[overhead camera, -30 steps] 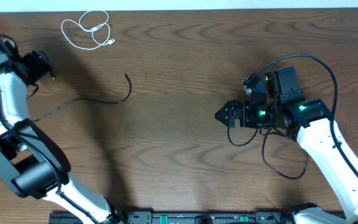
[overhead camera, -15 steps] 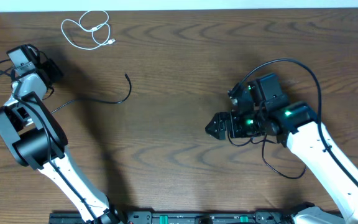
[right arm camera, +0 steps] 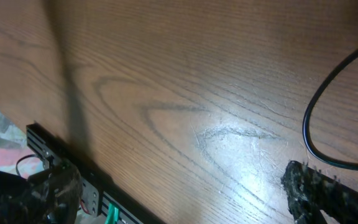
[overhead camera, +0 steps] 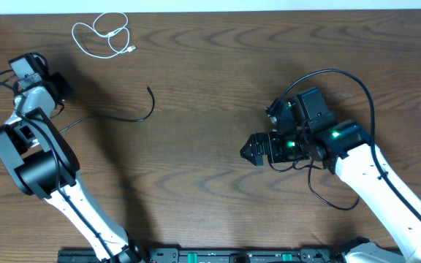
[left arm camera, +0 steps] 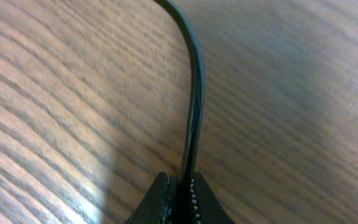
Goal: Untangle cables
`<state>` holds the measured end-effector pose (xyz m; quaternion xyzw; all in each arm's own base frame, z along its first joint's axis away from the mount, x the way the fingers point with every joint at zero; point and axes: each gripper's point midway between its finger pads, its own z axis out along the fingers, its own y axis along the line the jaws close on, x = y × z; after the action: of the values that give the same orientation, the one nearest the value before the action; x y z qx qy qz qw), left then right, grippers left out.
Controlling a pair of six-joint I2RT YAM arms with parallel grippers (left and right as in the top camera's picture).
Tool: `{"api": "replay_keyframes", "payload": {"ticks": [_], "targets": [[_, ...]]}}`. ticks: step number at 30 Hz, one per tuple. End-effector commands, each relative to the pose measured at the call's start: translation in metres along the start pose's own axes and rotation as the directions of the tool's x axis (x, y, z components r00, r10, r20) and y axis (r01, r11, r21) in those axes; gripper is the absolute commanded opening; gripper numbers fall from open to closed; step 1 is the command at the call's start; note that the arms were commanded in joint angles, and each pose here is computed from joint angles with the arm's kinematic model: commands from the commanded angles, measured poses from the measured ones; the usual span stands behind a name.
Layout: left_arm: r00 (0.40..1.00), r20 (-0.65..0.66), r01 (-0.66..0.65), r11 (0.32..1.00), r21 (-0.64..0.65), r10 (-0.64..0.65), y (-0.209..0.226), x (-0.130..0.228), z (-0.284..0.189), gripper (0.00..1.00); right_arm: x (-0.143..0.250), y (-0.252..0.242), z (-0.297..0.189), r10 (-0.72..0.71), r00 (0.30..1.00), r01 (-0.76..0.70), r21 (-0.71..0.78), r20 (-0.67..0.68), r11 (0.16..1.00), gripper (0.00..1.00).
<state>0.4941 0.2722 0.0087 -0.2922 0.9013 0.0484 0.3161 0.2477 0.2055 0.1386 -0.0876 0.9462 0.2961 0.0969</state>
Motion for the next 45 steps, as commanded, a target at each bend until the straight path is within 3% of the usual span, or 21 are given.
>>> {"api": "replay_keyframes", "payload": {"ticks": [1, 3, 6, 10, 18, 24, 29, 30, 32, 33, 34, 40, 45], "targets": [[0.998, 0.053, 0.020, 1.000, 0.019, -0.021, -0.006, -0.025, -0.030, 0.07, 0.000, 0.002, -0.003, -0.002, 1.000, 0.002, 0.004, 0.005, 1.000, 0.99], [0.985, 0.118, 0.122, 0.991, 0.054, -0.128, -0.013, -0.053, -0.064, 0.07, 0.001, 0.002, -0.003, -0.002, 1.000, 0.002, 0.004, 0.005, 1.000, 0.99], [0.973, 0.154, 0.146, 0.976, 0.163, -0.171, -0.032, -0.074, -0.100, 0.07, 0.000, 0.002, -0.003, -0.012, 1.000, 0.012, 0.004, 0.005, 1.000, 0.99], [0.965, 0.074, 0.217, 0.924, 0.315, -0.252, -0.060, -0.073, -0.140, 0.08, 0.000, 0.002, -0.003, -0.044, 0.999, 0.044, 0.005, 0.005, 0.999, 0.99], [0.902, -0.342, 0.332, 0.929, 0.163, -0.263, -0.069, 0.037, -0.130, 0.08, 0.000, 0.002, -0.003, -0.054, 0.999, 0.054, 0.004, 0.004, 0.999, 0.99], [0.862, -0.442, 0.332, 0.936, 0.118, -0.250, -0.081, 0.070, -0.130, 0.08, 0.000, 0.002, -0.003, -0.054, 0.999, 0.054, 0.004, 0.005, 0.999, 0.99], [0.751, -0.551, 0.430, 0.903, -0.010, -0.364, -0.087, 0.101, -0.143, 0.08, 0.000, 0.002, -0.003, -0.055, 0.998, 0.055, 0.004, 0.005, 0.998, 0.99], [0.743, -0.558, 0.434, 0.901, -0.019, -0.369, -0.087, 0.104, -0.145, 0.13, 0.000, 0.002, -0.003, -0.055, 0.998, 0.055, 0.004, 0.005, 0.998, 0.99], [0.726, -0.584, 0.426, 0.904, -0.034, -0.364, -0.090, 0.112, -0.149, 0.40, 0.000, 0.002, -0.003, -0.058, 0.998, 0.058, 0.004, 0.005, 0.998, 0.99], [0.717, -0.596, 0.421, 0.906, -0.042, -0.361, -0.090, 0.116, -0.151, 0.80, 0.000, 0.002, -0.003, -0.061, 0.998, 0.061, 0.004, 0.005, 0.998, 0.99], [0.714, -0.601, 0.417, 0.908, -0.046, -0.359, -0.091, 0.118, -0.153, 0.91, 0.000, 0.002, -0.003, -0.063, 0.998, 0.063, 0.005, 0.005, 0.998, 0.99], [0.738, -0.590, 0.368, 0.928, -0.053, -0.327, -0.084, 0.119, -0.151, 0.94, 0.000, 0.002, -0.003, -0.063, 0.998, 0.063, 0.004, 0.005, 0.998, 0.99], [0.758, -0.534, 0.308, 0.927, -0.212, -0.374, -0.052, 0.125, -0.148, 0.94, 0.000, 0.002, -0.003, -0.068, 0.998, 0.068, 0.005, 0.006, 0.998, 0.99]]}}
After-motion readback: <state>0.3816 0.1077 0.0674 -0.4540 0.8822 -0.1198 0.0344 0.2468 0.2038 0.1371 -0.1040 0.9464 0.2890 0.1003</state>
